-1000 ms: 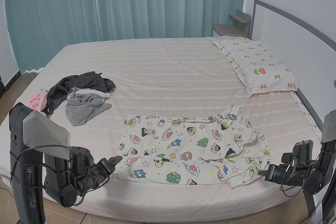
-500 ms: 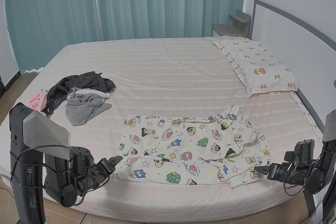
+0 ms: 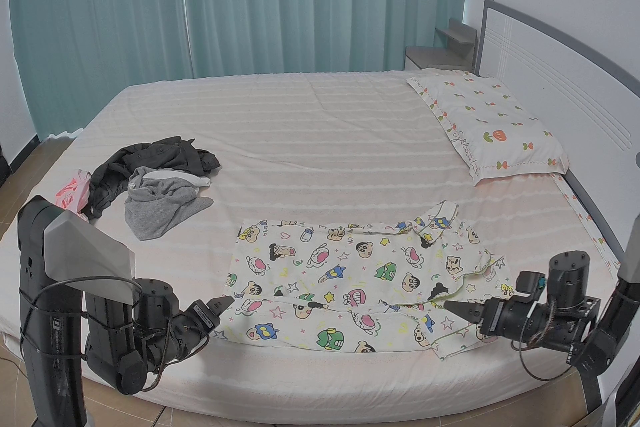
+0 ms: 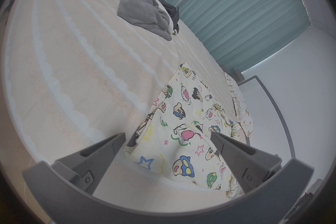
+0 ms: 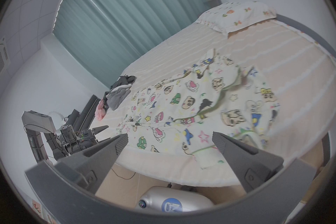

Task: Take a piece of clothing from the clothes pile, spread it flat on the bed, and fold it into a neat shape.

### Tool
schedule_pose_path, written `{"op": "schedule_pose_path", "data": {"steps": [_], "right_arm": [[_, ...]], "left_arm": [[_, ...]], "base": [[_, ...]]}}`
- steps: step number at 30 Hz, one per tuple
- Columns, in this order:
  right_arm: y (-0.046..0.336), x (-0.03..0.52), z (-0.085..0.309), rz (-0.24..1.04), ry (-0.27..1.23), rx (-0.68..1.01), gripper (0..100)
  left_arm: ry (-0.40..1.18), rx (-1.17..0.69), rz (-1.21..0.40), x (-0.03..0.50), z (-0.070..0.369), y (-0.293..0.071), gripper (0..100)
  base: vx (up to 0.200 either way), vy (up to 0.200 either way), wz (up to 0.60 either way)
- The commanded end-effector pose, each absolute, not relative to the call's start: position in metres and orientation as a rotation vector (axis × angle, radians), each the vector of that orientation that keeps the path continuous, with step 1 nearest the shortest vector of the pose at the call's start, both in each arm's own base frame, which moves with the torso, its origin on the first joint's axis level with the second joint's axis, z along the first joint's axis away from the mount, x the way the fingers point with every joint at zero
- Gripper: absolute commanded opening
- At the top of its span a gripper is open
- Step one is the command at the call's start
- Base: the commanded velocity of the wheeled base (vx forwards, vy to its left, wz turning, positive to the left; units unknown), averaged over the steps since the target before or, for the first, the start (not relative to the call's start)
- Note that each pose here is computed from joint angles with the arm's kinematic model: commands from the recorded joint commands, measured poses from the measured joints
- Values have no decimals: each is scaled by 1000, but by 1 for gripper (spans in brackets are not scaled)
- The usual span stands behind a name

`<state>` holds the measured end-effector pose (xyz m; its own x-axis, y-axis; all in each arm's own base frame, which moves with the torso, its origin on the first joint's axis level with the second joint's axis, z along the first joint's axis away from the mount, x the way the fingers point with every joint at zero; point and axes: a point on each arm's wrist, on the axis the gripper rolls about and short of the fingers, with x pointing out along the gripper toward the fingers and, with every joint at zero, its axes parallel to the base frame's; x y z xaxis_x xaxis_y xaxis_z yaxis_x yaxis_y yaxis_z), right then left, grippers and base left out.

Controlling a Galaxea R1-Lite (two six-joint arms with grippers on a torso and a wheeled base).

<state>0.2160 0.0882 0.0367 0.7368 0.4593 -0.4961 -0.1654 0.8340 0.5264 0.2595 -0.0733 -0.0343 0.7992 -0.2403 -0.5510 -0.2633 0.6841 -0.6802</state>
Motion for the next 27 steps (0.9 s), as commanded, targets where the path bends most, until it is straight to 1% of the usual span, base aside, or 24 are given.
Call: {"op": "schedule_pose_path", "data": {"steps": [1,3,6,14,19,27], "right_arm": [[123,246,-11,392,779,465,100],[125,246,-13,399,784,463,100],[140,245,-23,437,814,440,100],[161,248,-21,503,796,425,100],[168,257,-23,494,830,415,100],[181,294,-24,447,864,411,100]], "left_arm": [[605,-841,39,267,-32,-73,100],[600,-842,42,268,-32,-74,100],[597,-841,46,269,-33,-74,100],[597,-841,46,269,-33,-74,100],[597,-843,46,268,-32,-74,100],[597,-843,46,268,-32,-74,100]], "base": [[0,0,0],[0,0,0],[0,0,0],[0,0,0],[0,0,0],[0,0,0]]}}
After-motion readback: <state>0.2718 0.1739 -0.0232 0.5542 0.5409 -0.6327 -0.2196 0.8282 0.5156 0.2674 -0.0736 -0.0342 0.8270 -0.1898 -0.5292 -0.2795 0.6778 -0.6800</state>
